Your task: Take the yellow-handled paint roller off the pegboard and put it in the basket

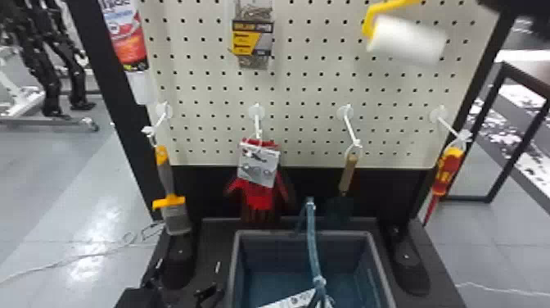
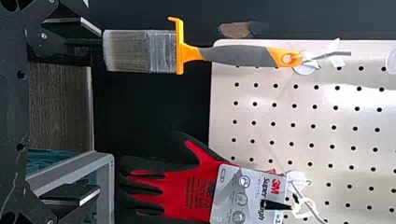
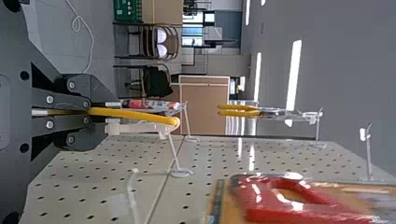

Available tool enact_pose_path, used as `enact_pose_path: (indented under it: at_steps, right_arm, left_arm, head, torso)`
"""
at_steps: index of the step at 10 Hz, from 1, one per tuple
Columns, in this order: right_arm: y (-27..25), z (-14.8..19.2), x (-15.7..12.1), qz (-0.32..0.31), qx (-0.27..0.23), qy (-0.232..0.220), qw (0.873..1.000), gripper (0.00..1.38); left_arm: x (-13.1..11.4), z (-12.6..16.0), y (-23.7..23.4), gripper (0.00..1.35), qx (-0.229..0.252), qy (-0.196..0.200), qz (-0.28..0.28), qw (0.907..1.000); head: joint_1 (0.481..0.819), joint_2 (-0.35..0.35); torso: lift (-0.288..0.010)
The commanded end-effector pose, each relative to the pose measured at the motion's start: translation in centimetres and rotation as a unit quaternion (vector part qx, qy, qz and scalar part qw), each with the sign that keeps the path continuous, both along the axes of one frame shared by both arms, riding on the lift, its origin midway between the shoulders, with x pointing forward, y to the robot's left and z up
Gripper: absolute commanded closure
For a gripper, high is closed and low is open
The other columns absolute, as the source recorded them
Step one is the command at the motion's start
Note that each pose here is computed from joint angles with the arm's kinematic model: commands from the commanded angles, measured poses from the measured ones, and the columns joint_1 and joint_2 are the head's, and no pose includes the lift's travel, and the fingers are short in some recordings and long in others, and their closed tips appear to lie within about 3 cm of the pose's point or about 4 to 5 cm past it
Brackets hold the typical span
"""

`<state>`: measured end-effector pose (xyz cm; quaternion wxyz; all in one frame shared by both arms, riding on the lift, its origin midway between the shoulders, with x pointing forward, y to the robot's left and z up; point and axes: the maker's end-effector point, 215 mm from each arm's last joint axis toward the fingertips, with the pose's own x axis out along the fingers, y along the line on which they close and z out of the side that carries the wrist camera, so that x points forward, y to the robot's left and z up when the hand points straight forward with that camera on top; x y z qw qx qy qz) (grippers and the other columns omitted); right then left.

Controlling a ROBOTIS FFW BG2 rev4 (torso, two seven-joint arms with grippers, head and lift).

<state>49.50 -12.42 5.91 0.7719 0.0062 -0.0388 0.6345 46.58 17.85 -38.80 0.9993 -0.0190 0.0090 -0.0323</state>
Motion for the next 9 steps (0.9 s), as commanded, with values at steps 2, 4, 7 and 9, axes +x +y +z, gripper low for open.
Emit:
enact_pose_path:
  at_steps: [2,4,7,9]
  right_arm:
    - [0.0,-6.5,-0.2,-0.001,0.005,0.065,0.998,1.28]
    - [-2.0,-10.6,0.3,-0.037,0.004,0.091,0.995,1.28]
    - [-6.4,-15.4,0.5,-0.112,0.024,0.107,0.988,1.28]
    - [-7.0,-17.8,-1.0,-0.137,0.036,0.125,0.982,1.28]
  left_arm:
    - [0.0,0.1,0.0,0.13,-0.001,-0.001,0.0,1.0]
    - [-0.1,-0.1,-0.1,0.13,0.0,0.002,-0.001,1.0]
    - [0.1,-0.1,-0.4,0.13,-0.001,0.003,-0.003,1.0]
    - [0.1,-0.1,-0.4,0.13,0.001,0.003,-0.004,1.0]
  head:
    - [0.549,0.0]
    - [0.549,0.0]
    - [0.549,0.0]
    - [0.549,0.0]
  torso:
    - [-0.1]
    - [-0.1]
    - [-0.1]
    - [-0.1]
